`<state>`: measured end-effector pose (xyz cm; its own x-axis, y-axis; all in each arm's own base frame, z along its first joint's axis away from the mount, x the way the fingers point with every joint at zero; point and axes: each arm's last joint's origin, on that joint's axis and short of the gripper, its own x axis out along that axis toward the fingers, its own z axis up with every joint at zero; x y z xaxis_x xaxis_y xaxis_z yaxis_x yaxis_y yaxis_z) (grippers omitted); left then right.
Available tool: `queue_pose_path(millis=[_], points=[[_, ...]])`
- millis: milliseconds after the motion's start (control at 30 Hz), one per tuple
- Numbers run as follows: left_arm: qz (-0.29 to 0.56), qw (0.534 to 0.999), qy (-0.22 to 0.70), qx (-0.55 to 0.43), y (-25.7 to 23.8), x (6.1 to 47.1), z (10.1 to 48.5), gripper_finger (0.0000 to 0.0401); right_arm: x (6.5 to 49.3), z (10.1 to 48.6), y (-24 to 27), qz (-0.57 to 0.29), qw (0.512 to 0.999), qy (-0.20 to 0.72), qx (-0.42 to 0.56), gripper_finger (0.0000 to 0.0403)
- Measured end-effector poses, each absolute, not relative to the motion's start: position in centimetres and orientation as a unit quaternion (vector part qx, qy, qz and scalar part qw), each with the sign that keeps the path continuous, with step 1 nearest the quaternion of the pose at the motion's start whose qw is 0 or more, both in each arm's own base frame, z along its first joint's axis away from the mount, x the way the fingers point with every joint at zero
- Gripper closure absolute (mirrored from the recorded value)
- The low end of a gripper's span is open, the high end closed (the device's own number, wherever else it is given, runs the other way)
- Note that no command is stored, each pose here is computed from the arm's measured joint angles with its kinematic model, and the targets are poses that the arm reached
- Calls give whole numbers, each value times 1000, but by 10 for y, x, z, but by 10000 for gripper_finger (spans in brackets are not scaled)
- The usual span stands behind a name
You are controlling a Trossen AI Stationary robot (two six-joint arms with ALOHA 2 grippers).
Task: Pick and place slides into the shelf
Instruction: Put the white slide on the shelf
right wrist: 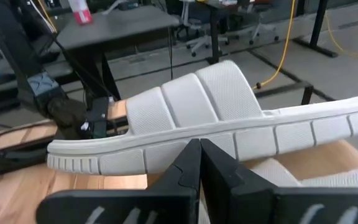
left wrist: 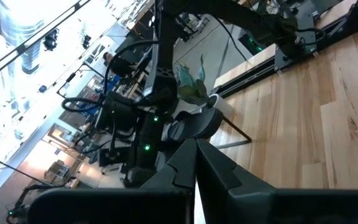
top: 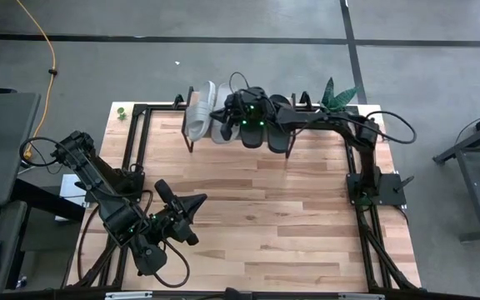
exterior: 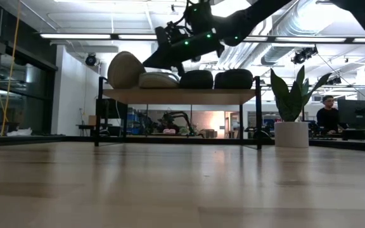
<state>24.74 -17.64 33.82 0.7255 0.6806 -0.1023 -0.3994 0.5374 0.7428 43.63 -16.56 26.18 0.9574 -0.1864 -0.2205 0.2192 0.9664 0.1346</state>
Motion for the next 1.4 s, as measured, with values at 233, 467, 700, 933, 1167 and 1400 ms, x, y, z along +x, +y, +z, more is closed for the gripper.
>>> queue_pose_path(millis=[233, 467, 700, 933, 1167, 1400], points=[[315, 855, 194, 363, -176, 247, 338, 398, 462, 267, -167, -87, 985, 126, 80, 403], [313, 858, 194, 359, -176, 247, 338, 398, 479, 267, -155, -133, 972, 187, 52, 403], [307, 861, 197, 354, -176, 247, 336, 398, 479, 269, -152, -145, 970, 190, 36, 403], [308, 862, 196, 351, -176, 246, 336, 398, 478, 270, -155, -135, 972, 191, 30, 403], [308, 862, 196, 351, -176, 246, 336, 398, 466, 291, -163, -134, 975, 174, 20, 403], [308, 862, 196, 351, -176, 246, 336, 398, 452, 306, -162, -141, 970, 197, 20, 403]])
